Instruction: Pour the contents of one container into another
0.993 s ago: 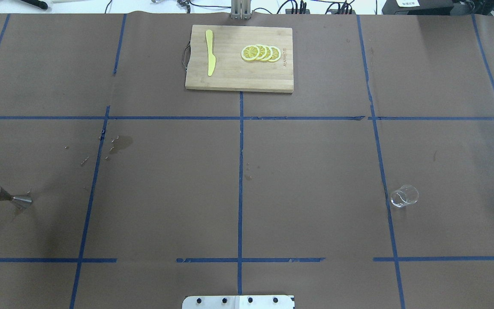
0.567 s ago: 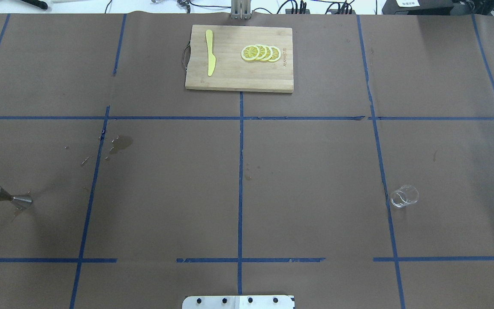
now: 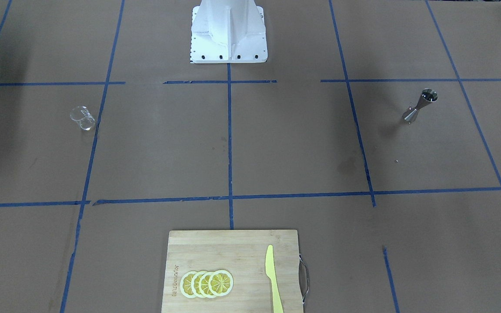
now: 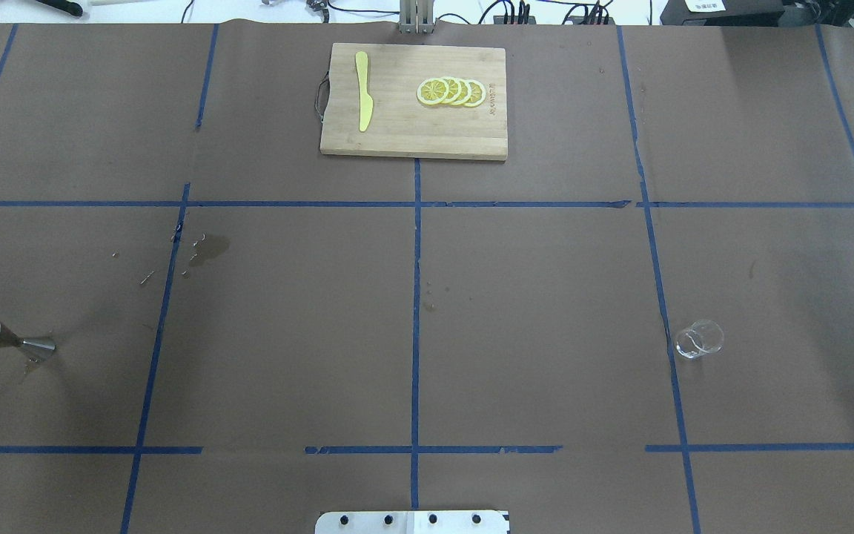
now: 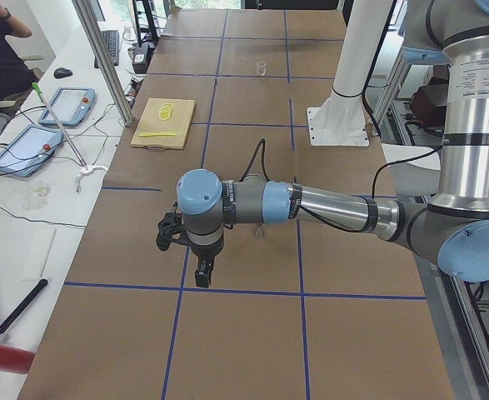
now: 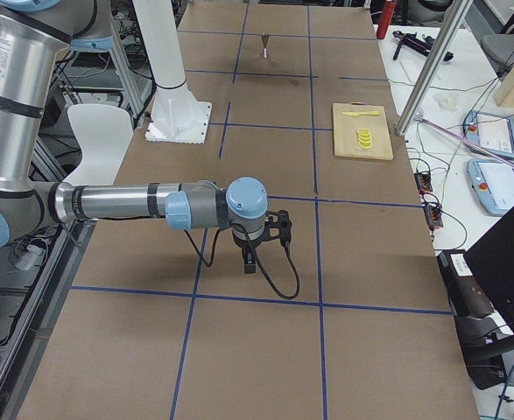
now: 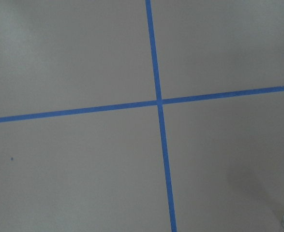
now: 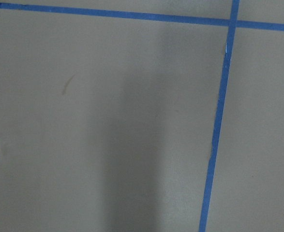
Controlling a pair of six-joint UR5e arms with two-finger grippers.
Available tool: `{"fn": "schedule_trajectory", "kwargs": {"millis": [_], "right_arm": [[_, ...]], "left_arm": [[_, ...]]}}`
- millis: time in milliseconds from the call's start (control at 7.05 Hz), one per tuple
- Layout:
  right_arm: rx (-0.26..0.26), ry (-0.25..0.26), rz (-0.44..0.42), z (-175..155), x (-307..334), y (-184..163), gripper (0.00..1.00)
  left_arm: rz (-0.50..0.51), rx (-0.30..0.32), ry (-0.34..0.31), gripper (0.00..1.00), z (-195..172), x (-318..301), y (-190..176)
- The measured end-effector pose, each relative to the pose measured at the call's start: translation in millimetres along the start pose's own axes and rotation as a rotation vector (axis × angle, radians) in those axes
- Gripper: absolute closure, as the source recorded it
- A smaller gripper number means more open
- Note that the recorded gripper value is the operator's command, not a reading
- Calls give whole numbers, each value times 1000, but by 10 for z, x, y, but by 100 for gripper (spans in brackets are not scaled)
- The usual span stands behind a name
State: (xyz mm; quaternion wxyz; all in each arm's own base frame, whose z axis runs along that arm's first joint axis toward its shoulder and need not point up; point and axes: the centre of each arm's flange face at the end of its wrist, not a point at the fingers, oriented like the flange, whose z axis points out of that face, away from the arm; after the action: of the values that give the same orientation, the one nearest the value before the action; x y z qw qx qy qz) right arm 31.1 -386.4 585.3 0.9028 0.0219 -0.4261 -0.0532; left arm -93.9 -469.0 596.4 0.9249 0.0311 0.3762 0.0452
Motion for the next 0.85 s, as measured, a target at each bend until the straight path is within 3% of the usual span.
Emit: {"fn": "schedule_trajectory", "kwargs": {"millis": [284,851], "right_arm": [[19,57,11,-183,30,-197,0],[28,139,17,-240,94,-253,0]], "left_arm": [[18,-35,6,0,188,82,-1],[51,-22,-7,0,153,176,-134]]}}
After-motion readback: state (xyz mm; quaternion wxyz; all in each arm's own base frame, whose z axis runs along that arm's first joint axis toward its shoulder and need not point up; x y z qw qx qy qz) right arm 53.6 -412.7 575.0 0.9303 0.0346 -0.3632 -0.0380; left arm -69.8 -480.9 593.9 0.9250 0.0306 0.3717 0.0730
